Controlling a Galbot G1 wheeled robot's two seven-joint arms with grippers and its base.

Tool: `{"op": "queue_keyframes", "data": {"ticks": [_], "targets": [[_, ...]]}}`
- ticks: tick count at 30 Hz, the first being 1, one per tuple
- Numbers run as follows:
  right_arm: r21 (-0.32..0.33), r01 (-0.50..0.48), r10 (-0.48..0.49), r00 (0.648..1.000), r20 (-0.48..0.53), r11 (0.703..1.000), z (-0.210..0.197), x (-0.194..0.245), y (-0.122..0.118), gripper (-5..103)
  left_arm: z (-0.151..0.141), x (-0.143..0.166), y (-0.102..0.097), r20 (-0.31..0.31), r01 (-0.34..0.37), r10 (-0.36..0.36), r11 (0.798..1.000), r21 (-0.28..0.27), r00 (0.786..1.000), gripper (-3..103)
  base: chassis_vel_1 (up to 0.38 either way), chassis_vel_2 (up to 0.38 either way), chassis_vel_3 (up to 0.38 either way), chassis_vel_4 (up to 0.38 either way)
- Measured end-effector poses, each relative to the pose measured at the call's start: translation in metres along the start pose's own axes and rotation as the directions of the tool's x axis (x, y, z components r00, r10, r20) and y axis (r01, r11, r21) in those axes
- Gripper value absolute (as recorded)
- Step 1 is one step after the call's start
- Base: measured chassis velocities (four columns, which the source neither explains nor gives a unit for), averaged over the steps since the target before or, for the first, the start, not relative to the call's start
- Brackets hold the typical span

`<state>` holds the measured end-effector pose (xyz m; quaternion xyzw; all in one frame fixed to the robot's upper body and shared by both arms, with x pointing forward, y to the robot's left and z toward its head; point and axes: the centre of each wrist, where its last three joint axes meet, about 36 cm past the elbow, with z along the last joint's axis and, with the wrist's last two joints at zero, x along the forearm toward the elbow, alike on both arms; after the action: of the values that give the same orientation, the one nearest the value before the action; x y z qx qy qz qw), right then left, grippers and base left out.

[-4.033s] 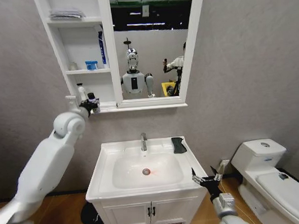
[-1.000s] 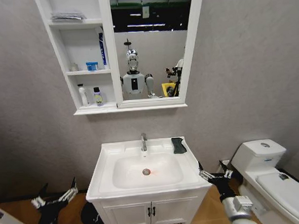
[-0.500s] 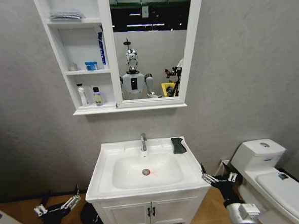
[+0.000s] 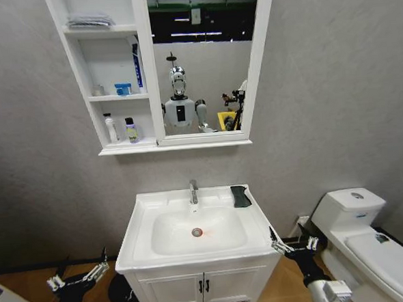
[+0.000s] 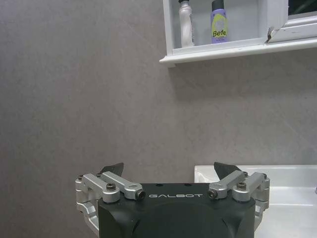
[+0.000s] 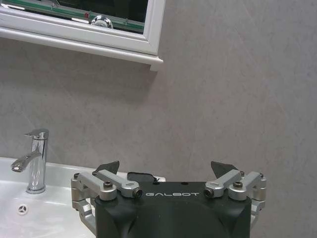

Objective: Move facial cleanser and shampoo from washbasin to cabinet, then wipe washbasin with towel.

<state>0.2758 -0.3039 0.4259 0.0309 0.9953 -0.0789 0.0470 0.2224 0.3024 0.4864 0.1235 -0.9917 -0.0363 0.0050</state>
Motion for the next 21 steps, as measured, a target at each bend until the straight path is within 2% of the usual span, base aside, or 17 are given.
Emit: {"op": "queue_keyframes", "data": {"ticks": [8, 14, 19, 21], "targets": [[-0.006, -0.001, 0.0, 1.0, -0.008, 1.0, -0.001, 0.0, 0.002, 100, 0.0, 0.0, 0.0, 0.0, 0.0, 0.0, 1.0, 0.001, 1.0, 100, -0.097, 0.098, 0.111, -0.105], [-0.045, -0.017, 0.015, 0.999, -0.032, 0.999, -0.002, -0.004, 0.005, 100, 0.0, 0.0, 0.0, -0.001, 0.0, 0.0, 1.0, 0.001, 1.0, 100, -0.037, 0.048, 0.052, -0.06], [-0.103, -0.05, 0.039, 0.994, -0.101, 0.993, 0.007, -0.029, -0.006, 100, 0.0, 0.0, 0.0, -0.002, 0.0, 0.0, 1.0, 0.001, 1.0, 100, 0.0, 0.0, 0.0, 0.0], [-0.102, -0.104, 0.091, 0.989, -0.119, 0.989, 0.019, -0.051, -0.017, 100, 0.0, 0.0, 0.0, -0.002, 0.0, 0.0, 1.0, 0.002, 1.0, 100, 0.0, 0.0, 0.0, 0.0]]}}
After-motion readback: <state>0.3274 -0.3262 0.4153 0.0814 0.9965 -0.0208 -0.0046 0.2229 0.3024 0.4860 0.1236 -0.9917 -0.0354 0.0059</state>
